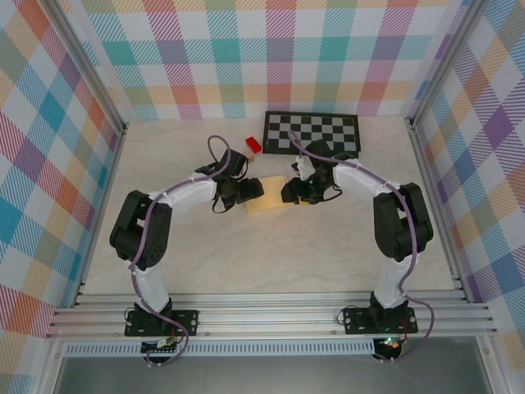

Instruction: Fold the paper box

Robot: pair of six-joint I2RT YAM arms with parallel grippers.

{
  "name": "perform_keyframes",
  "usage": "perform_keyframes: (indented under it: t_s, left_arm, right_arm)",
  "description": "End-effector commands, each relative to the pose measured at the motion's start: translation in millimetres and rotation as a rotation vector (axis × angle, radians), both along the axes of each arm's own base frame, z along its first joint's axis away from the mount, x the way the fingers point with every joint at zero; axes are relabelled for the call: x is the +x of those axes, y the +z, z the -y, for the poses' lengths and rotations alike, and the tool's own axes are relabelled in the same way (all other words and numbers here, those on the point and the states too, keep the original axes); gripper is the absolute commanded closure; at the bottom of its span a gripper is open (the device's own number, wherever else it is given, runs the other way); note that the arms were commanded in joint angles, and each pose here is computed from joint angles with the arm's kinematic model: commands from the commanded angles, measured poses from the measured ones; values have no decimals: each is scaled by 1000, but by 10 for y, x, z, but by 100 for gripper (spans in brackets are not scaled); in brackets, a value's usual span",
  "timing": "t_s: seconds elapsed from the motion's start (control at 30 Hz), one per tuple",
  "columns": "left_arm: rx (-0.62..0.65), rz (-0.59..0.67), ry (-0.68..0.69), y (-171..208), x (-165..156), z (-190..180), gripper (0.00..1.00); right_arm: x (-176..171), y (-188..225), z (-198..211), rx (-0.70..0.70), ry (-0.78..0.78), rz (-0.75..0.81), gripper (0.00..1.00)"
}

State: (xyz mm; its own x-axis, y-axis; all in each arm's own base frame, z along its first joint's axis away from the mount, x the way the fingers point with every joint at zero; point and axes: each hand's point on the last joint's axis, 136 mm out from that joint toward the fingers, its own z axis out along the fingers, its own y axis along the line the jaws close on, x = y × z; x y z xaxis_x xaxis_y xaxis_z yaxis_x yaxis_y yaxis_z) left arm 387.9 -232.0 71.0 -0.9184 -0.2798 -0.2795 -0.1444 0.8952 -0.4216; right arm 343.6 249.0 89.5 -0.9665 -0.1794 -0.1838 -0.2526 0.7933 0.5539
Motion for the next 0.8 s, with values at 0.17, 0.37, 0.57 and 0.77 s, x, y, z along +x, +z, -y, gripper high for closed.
perform_keyframes:
  t_s: [0.17,0.37,0.57,0.77]
  left_arm:
    - [-37,-31,26,-118,-31,24,21]
    - [-37,-27,31,-110,-22,20,20]
    - [-36,-34,33,-145,-23,24,20]
    - [-60,-34,40,-112,-7,56,20]
  right_arm:
    - [28,119,-215,147,-15,-44,57]
    - [-2,114,-182,127,-18,-48,52]
    - [-1,4,167,-68,-50,52,43]
    - [7,-83,67,-18,-46,21,42]
